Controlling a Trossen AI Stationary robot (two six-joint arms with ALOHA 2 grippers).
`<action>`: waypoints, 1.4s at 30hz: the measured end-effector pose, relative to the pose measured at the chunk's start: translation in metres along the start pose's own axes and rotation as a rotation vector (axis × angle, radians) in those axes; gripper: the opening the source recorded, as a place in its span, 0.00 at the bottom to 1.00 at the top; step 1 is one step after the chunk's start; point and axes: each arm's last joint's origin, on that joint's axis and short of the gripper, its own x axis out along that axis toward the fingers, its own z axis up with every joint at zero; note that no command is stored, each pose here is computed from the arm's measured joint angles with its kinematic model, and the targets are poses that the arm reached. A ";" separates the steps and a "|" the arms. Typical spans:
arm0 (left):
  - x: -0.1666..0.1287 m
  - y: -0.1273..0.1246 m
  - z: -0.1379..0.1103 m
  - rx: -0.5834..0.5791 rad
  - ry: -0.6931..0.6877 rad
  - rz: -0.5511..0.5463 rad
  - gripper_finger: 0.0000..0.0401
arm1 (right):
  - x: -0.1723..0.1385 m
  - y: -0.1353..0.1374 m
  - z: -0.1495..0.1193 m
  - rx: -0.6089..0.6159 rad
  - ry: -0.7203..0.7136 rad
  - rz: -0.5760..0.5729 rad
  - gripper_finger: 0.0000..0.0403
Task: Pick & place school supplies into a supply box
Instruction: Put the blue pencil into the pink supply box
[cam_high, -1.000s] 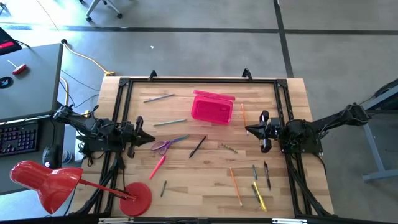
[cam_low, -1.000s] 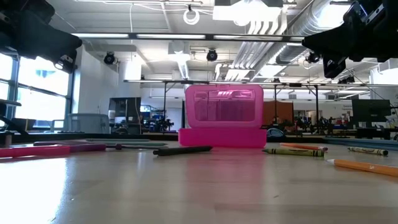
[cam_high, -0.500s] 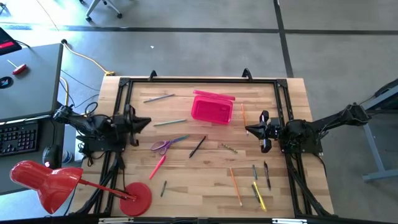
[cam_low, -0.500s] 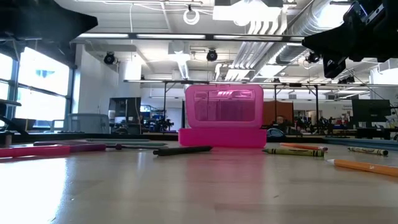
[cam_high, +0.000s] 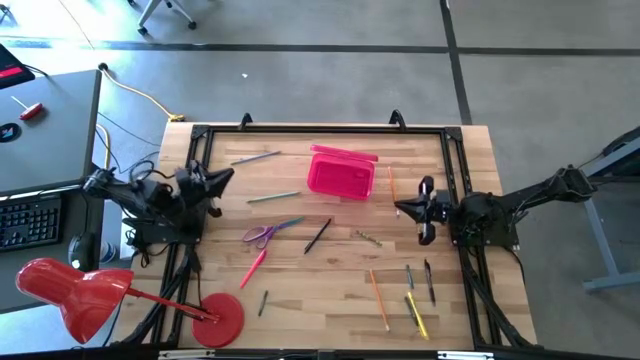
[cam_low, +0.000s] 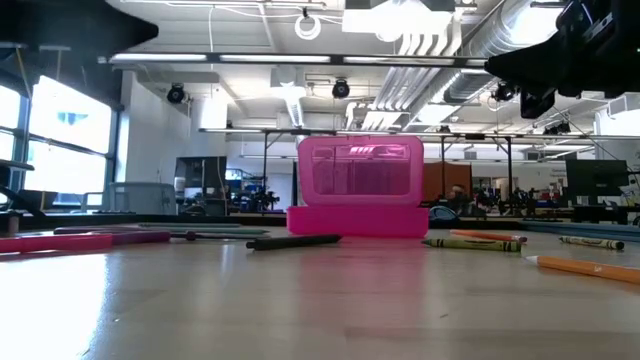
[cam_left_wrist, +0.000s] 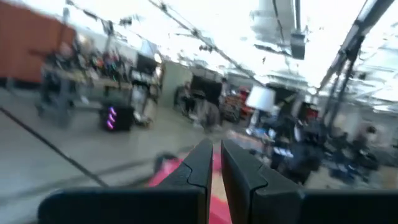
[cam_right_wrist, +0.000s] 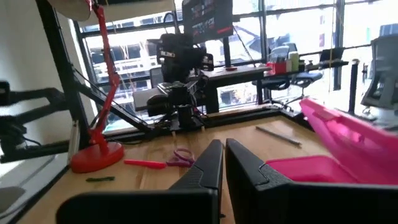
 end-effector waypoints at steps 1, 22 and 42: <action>0.002 0.000 0.007 0.046 -0.002 0.020 0.17 | 0.000 0.000 0.001 -0.033 -0.013 -0.006 0.00; 0.104 0.000 0.085 0.471 0.200 0.020 0.17 | -0.002 -0.004 0.023 -0.522 -0.201 -0.161 0.00; 0.162 0.163 -0.019 0.135 0.656 -0.242 0.17 | 0.001 -0.013 0.016 -0.586 -0.108 -0.226 0.00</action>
